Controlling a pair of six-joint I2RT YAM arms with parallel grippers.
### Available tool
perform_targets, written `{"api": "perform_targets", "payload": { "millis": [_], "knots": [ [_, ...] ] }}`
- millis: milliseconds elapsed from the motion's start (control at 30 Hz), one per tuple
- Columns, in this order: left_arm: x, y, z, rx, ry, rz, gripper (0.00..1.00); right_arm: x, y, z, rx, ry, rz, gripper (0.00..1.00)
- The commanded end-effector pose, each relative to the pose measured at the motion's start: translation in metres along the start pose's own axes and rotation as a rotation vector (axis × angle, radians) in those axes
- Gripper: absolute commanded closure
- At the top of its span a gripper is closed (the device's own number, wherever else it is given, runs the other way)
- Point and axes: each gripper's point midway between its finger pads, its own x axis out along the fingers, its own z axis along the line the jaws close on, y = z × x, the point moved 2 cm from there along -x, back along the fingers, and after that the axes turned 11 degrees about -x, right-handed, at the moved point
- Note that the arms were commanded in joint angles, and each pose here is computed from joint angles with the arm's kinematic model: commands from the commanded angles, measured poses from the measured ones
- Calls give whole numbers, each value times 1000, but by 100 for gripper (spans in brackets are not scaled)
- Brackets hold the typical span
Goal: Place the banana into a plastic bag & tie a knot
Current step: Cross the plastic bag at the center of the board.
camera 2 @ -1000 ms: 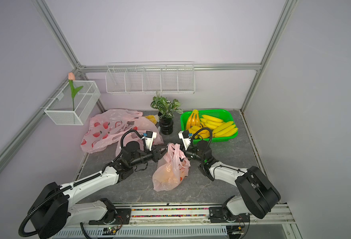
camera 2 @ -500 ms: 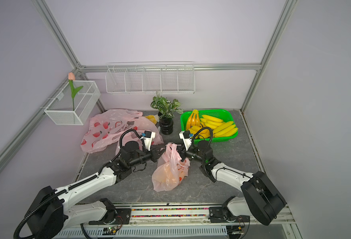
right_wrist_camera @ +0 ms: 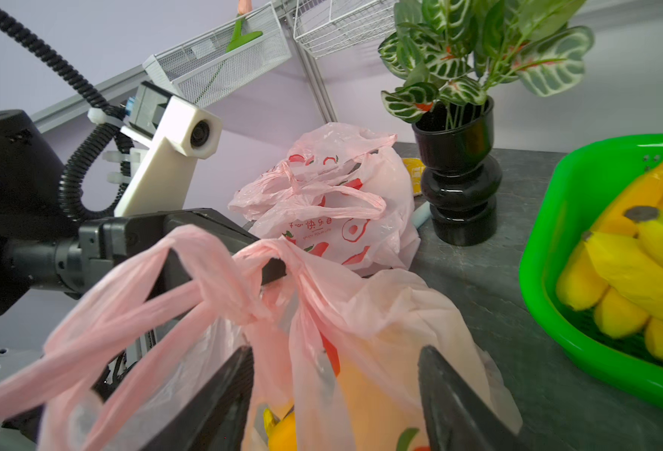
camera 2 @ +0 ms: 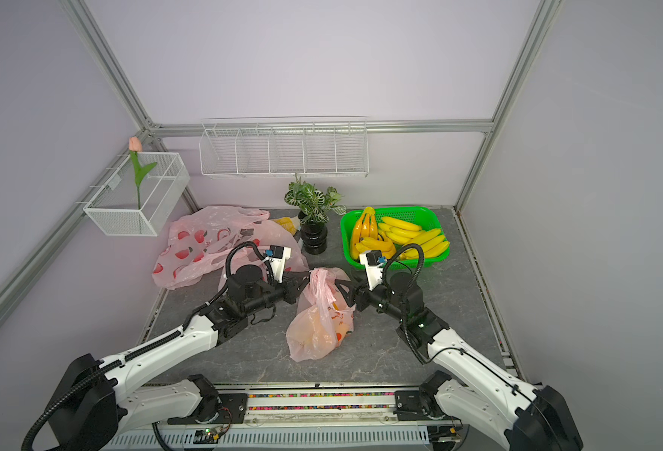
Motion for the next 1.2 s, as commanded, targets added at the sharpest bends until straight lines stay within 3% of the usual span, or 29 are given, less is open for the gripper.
{"api": "perform_targets", "payload": {
  "millis": [0,300,800,1167],
  "knots": [
    [-3,-8,-3,15,-12,-26,100,-26,16,-2,30,69,72,29],
    [-3,-10,0,10,-22,-43,100,-64,4,41,-25,-45,70,30],
    [-1,-1,4,0,-36,-19,100,-41,-35,83,-118,-158,-47,29],
    [5,1,3,21,-30,3,100,-23,-38,79,-142,-124,-25,53]
  ]
}}
